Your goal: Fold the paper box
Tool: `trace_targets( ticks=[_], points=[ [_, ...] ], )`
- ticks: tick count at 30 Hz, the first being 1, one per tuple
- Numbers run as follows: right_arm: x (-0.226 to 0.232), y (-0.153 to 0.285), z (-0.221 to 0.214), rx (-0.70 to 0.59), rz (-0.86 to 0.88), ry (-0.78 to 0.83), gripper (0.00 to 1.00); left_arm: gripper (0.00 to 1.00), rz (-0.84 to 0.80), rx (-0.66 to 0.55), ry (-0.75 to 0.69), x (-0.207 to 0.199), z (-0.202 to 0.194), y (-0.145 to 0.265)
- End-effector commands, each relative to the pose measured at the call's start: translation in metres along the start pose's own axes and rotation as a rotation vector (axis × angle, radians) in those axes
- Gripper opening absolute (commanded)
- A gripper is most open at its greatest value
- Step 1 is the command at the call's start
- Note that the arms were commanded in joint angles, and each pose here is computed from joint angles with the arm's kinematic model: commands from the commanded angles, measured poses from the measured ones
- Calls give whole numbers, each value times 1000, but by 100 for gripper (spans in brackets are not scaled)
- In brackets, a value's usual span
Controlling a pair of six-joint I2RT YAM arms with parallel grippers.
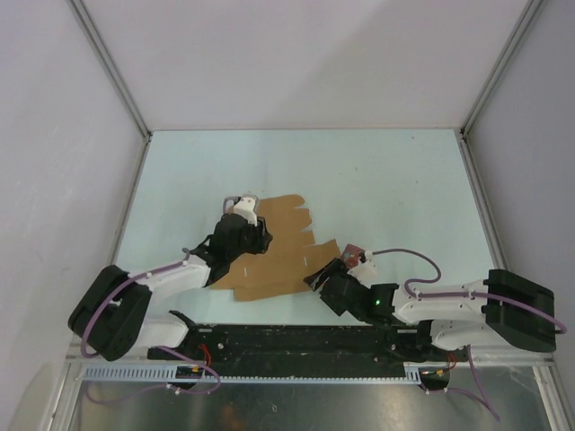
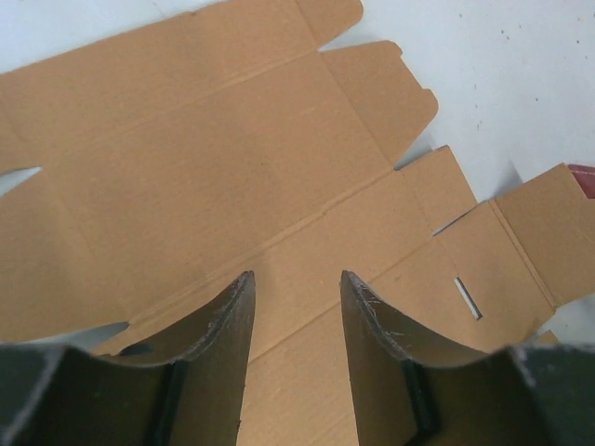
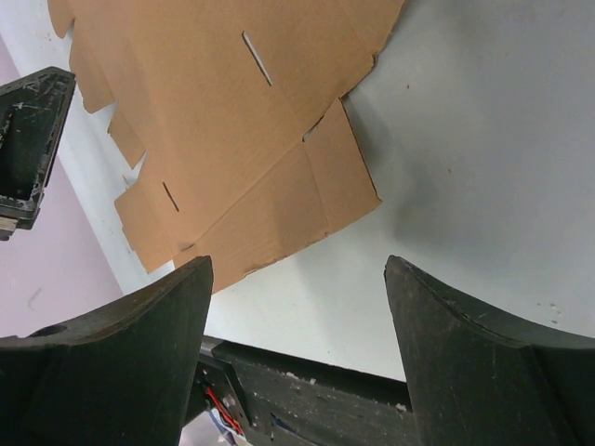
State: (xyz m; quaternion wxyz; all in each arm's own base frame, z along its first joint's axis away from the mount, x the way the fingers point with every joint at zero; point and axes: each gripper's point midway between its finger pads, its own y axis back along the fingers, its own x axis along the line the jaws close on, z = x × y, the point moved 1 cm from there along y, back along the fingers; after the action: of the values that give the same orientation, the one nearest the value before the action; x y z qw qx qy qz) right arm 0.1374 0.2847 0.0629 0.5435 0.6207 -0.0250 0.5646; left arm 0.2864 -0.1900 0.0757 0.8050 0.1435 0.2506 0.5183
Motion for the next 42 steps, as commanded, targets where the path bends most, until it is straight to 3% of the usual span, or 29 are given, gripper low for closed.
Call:
trace_targets(
  ticks=[1,7,22,42],
  points=[
    [12,-10,2,-41,49,-58,80,47,-78,39,-9,-17,2,-9],
    [7,-25,-5,-23,34,-73,78,47,-38,169,-28,-10,-22,-22],
    [5,-46,-4,-38,54,-119,68,43,-22,269,21,-5,-52,-21],
    [25,-49,7,-81,132,-70,29,41,-14,210,150,-8,-54,8]
  ],
)
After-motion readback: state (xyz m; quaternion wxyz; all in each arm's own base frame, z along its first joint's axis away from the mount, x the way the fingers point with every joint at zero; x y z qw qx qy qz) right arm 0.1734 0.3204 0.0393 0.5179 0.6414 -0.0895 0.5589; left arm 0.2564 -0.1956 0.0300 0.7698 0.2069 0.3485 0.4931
